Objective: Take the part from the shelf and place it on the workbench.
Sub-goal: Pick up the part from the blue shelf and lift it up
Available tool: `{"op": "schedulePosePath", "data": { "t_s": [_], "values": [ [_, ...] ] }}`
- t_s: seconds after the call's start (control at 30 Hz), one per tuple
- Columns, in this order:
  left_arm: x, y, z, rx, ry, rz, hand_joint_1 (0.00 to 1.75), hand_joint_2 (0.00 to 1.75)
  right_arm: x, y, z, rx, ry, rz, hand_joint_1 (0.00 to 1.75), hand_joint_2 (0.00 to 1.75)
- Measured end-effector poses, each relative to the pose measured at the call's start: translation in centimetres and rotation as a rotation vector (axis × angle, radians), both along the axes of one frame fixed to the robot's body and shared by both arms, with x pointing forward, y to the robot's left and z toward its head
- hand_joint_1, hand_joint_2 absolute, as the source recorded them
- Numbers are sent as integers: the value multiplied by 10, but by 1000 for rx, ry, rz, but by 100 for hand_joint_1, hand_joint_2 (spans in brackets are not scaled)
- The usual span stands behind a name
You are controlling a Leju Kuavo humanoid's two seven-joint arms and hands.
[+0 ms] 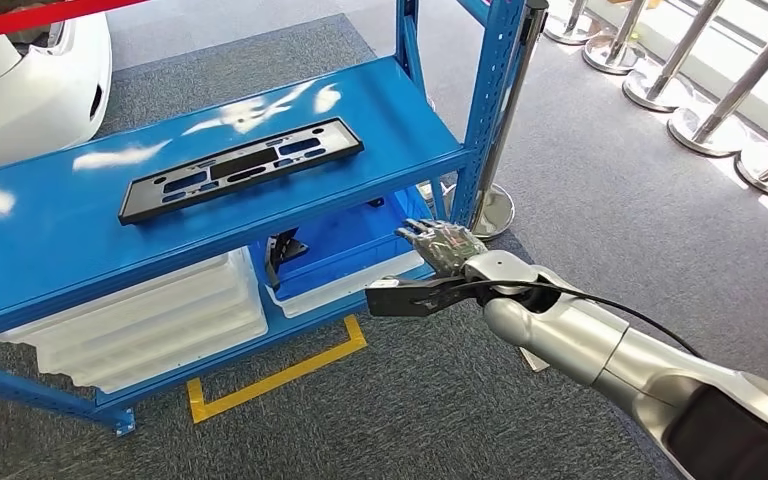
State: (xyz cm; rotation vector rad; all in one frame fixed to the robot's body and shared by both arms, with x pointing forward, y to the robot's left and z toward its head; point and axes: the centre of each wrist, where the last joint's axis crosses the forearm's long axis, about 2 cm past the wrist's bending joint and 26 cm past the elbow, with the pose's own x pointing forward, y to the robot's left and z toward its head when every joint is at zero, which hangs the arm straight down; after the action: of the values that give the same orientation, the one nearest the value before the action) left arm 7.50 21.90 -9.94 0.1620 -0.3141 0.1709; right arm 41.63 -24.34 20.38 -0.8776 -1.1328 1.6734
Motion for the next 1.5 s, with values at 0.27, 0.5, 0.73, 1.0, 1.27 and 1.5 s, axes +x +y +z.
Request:
{"op": "schedulePosePath", "data": {
  "t_s": [0.27, 0.5, 0.73, 1.0, 1.27, 1.5],
  "values": [
    [-1, 0, 0, 6, 2, -9, 0, 0, 0, 3, 3, 15, -6, 27, 0, 0],
    [0, 0, 0, 15, 3, -7, 0, 0, -2, 26, 10, 75, -12, 113, 0, 0],
    [0, -1, 0, 13, 4, 2, 0, 0, -2, 30, 12, 88, -13, 133, 0, 0],
    [1, -2, 1, 17, 6, 3, 0, 0, -2, 54, 23, 135, -25, 223, 0, 0],
    [1, -2, 1, 19, 5, -11, 0, 0, -2, 86, 38, 179, -52, 301, 0, 0],
    [1, -2, 1, 18, 4, -15, 0, 0, -1, 100, 44, 193, -58, 317, 0, 0]
  ]
}}
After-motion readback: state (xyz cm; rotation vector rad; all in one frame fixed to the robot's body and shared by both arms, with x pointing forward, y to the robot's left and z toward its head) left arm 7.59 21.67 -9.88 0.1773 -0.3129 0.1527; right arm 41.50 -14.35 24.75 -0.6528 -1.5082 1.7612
